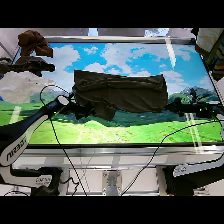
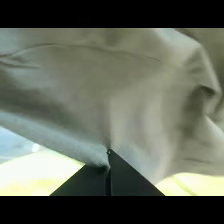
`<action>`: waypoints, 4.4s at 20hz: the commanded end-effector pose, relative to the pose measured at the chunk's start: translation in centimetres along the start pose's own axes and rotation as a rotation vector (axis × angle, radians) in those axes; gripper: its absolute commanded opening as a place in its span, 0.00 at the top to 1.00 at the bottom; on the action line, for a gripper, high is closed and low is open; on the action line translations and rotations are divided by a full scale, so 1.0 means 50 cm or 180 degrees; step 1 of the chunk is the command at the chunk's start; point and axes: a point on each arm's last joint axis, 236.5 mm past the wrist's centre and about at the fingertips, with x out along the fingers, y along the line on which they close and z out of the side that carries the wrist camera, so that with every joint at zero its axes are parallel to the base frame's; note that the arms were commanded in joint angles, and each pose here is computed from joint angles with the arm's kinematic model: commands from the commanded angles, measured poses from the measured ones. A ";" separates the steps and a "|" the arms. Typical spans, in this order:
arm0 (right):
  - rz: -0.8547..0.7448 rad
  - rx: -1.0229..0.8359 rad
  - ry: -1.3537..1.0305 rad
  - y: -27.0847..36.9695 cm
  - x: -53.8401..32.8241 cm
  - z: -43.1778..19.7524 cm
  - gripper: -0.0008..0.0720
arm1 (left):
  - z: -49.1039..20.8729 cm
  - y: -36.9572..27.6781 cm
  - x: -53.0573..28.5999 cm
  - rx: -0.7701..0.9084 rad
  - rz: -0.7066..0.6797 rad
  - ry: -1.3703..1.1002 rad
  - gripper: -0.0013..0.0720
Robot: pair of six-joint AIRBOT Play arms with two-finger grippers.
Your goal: Fold the shirts.
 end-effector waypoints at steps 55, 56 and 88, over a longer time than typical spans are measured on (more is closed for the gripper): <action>-0.1241 -0.0455 0.0243 -0.106 -0.103 0.138 0.34 | 0.166 -0.412 -0.071 0.1430 -0.0440 -0.1078 0.98; -0.1065 -0.0431 0.0377 -0.104 -0.077 0.123 0.34 | 0.147 -0.408 -0.031 0.1420 -0.0412 -0.0965 0.98; 0.0100 -0.0177 0.0758 0.025 0.043 0.071 0.95 | 0.027 -0.314 0.267 0.1374 0.0101 0.0211 0.98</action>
